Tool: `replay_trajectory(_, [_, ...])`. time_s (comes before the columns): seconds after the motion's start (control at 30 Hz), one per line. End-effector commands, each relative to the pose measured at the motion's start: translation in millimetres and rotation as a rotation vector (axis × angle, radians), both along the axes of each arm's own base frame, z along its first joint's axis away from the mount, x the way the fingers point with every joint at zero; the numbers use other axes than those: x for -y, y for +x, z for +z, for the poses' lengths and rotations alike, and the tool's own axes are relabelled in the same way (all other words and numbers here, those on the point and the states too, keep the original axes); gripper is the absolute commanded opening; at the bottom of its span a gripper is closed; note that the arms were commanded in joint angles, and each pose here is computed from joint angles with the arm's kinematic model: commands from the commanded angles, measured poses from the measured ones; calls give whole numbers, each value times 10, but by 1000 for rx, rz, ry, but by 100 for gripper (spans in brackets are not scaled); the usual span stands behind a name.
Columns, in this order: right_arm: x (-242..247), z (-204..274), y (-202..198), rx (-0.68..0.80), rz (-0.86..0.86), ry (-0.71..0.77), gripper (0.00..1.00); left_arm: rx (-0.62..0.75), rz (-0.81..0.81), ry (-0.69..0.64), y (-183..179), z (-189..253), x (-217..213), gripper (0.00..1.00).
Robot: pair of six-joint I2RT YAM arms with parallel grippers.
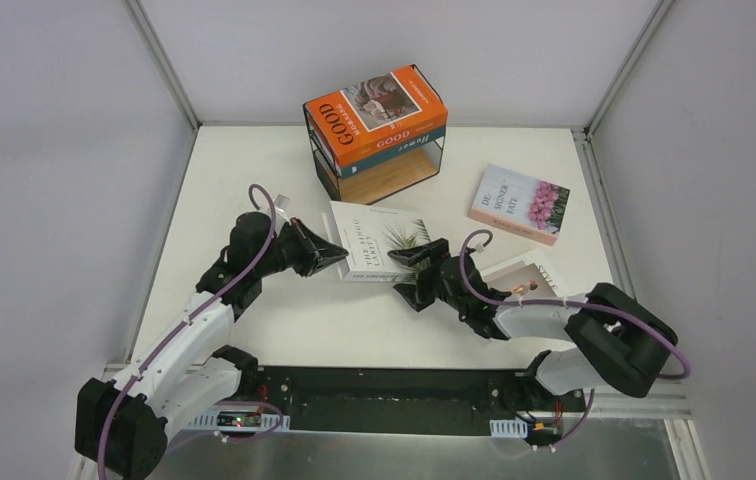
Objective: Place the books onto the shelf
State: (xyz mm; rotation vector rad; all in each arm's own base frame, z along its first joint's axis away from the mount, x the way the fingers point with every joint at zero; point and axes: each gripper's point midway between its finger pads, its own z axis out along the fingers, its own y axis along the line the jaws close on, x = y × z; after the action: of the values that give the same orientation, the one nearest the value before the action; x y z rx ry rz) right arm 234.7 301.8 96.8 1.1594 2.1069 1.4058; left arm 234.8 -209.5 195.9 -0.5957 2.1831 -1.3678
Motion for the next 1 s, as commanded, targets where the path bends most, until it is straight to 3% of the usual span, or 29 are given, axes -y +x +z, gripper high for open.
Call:
replay_trajectory(0.0, [-172, 359, 185, 65, -66, 178, 100, 76, 0, -35, 69, 316, 71, 0])
replay_trajectory(0.43, [23, 738, 435, 267, -170, 146, 99, 62, 5, -18, -16, 222, 36, 0])
replay_trajectory(0.6, [153, 749, 478, 276, -200, 91, 93, 50, 2, -8, -20, 152, 35, 0])
replay_trajectory(0.73, [207, 673, 514, 245, -215, 101, 78, 35, -8, 2, -13, 98, 50, 0])
replay_trajectory(0.83, [194, 682, 522, 250, -212, 116, 53, 24, -23, 10, -6, 60, 70, 0])
replay_trajectory(0.97, [165, 752, 545, 274, -199, 118, 45, 4, -38, 21, -8, -17, 91, 0])
